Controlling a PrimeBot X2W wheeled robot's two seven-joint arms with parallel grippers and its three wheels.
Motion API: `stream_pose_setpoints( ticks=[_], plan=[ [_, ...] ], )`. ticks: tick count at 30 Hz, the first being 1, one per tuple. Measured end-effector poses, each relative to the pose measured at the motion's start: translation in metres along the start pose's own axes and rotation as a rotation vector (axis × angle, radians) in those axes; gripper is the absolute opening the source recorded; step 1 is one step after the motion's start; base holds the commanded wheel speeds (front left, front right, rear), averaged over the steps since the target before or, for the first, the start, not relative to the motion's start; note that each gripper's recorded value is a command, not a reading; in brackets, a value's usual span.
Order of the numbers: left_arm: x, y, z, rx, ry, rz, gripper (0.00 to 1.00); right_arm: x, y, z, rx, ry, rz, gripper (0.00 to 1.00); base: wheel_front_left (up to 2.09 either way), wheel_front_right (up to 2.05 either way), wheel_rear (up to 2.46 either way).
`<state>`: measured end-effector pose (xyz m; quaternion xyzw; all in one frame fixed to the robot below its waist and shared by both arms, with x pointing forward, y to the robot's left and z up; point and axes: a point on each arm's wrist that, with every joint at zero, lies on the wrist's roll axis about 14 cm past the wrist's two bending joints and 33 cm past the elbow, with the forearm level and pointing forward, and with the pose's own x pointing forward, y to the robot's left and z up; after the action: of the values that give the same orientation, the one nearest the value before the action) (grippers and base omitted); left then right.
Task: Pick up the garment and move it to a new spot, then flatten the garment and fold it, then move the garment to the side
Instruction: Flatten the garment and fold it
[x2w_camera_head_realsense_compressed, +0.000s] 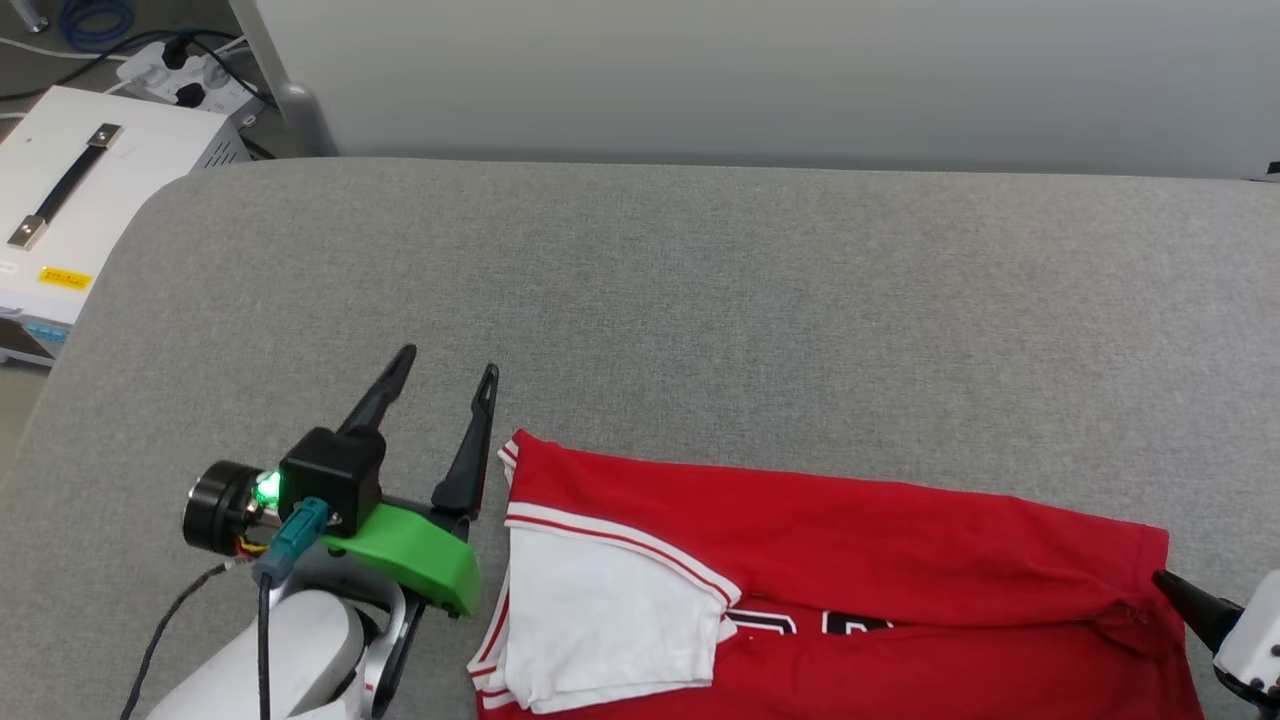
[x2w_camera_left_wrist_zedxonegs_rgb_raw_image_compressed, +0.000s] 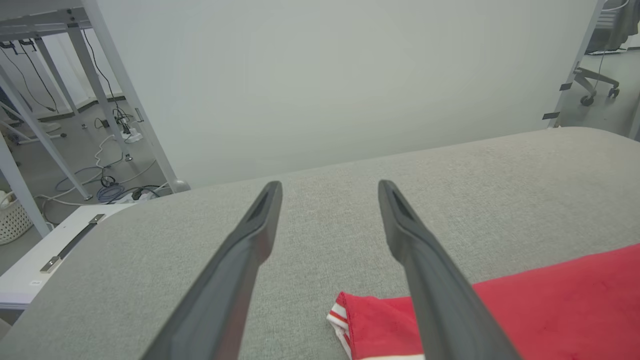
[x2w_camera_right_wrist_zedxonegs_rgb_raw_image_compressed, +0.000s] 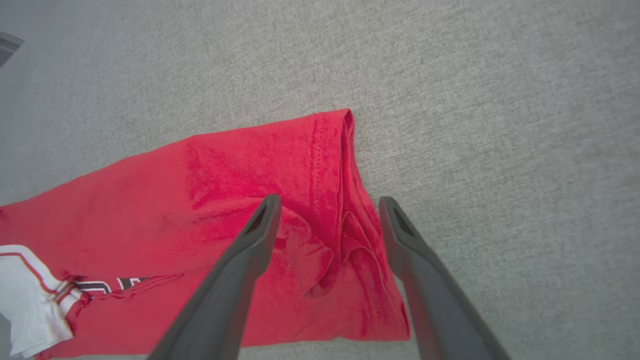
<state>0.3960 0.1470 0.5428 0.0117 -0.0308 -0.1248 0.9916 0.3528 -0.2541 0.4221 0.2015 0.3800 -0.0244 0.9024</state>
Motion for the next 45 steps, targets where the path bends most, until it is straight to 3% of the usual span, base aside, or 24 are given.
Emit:
stream_pose_setpoints(
  ticks=[4, 18, 29, 30, 31, 32, 45],
  plan=[
    [0.006, 0.013, 0.025, 0.131, -0.117, 0.041, 1.0, 0.01, -0.008, -0.006, 0.051, 0.02, -0.035, 1.0, 0.0, 0.0, 0.0],
    [-0.013, 0.039, -0.003, 0.113, -0.069, 0.135, 1.0, 0.039, -0.007, -0.037, 0.084, 0.149, -0.052, 1.0, 0.0, 0.0, 0.0],
    [-0.014, 0.04, -0.008, 0.11, -0.063, 0.127, 1.0, 0.045, 0.027, -0.051, 0.079, 0.185, 0.057, 1.0, 0.0, 0.0, 0.0],
    [-0.014, 0.04, -0.008, 0.111, -0.064, 0.127, 1.0, 0.045, 0.028, -0.052, 0.079, 0.186, 0.061, 0.67, 0.0, 0.0, 0.0],
    [-0.015, 0.039, -0.008, 0.111, -0.065, 0.125, 1.0, 0.045, 0.028, -0.052, 0.076, 0.184, 0.062, 0.26, 0.0, 0.0, 0.0],
    [-0.015, 0.039, -0.008, 0.11, -0.067, 0.124, 1.0, 0.044, 0.028, -0.052, 0.071, 0.18, 0.061, 0.01, 0.0, 0.0, 0.0],
    [-0.02, 0.035, -0.007, 0.102, -0.075, 0.114, 1.0, 0.034, 0.011, -0.039, 0.007, 0.091, 0.03, 0.0, 0.0, 0.0, 0.0]
  ],
)
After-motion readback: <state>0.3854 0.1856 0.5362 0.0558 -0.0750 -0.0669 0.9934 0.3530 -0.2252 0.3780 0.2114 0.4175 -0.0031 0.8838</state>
